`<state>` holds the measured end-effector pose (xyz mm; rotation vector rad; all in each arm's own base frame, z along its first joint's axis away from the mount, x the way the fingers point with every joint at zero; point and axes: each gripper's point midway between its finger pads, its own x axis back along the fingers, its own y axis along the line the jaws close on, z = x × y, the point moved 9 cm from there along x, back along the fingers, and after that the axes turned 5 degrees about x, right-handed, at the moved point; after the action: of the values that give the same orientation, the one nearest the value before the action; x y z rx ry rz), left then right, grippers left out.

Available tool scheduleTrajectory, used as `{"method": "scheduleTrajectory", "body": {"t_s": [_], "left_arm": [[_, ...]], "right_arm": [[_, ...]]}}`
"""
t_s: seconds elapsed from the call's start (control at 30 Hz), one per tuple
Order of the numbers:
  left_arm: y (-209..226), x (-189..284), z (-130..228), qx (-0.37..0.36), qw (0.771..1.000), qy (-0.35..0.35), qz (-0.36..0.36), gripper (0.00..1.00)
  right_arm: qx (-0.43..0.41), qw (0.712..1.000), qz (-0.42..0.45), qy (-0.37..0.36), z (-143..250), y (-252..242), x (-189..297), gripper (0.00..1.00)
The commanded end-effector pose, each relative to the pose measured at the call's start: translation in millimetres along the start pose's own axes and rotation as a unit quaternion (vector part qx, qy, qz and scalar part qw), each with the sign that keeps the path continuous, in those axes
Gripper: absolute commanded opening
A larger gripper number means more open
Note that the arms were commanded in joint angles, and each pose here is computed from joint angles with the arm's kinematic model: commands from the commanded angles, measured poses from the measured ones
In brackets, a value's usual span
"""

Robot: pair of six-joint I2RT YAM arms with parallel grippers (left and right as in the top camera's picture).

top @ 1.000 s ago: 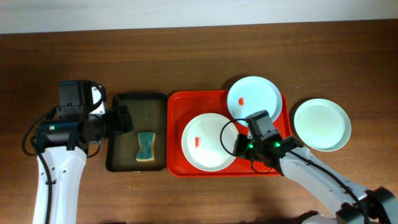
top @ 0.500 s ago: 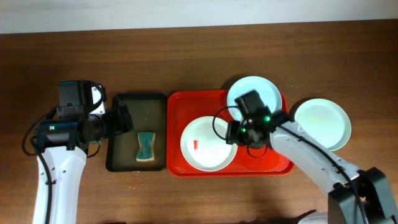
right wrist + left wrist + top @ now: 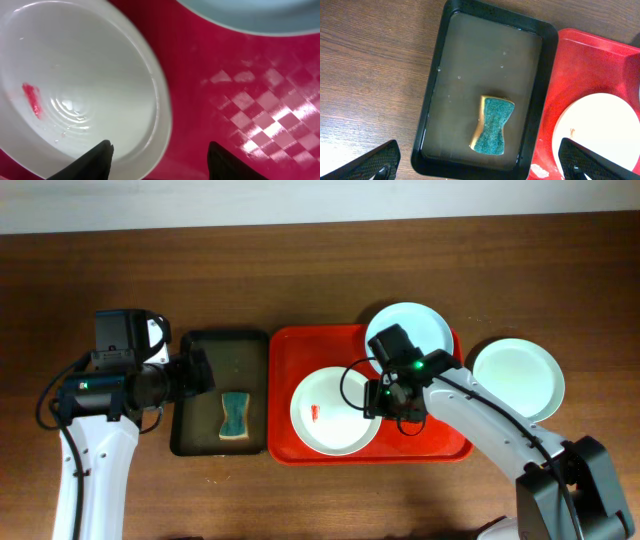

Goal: Clean dirty plates on tray and stack at the side
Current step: 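Drag the grasped plate left toward the red tray center with right gripper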

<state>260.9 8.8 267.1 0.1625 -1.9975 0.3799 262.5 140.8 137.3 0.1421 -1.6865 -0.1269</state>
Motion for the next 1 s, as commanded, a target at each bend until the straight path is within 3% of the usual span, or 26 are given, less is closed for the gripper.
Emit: {"method": "scheduleTrajectory", "body": {"t_s": [0.0, 0.4, 0.57, 0.8, 0.97], "left_arm": [[-1, 6, -2, 0.003, 1.0, -0.009, 0.008, 0.99], [-1, 6, -2, 0.003, 1.0, -0.009, 0.008, 0.99], [-1, 6, -2, 0.003, 1.0, -0.009, 0.008, 0.99], [-1, 6, -2, 0.003, 1.0, -0.009, 0.008, 0.99], [-1, 6, -2, 0.003, 1.0, -0.009, 0.008, 0.99]], "right_arm": [[0.048, 0.999, 0.019, -0.015, 1, 9, -2, 0.6], [0.049, 0.999, 0.016, 0.003, 9, 13, 3, 0.49], [0.037, 0.999, -0.029, -0.004, 4, 21, 16, 0.49], [0.01, 1.0, 0.003, -0.023, -9, 3, 18, 0.56], [0.018, 1.0, 0.02, -0.012, -6, 3, 6, 0.53]]}}
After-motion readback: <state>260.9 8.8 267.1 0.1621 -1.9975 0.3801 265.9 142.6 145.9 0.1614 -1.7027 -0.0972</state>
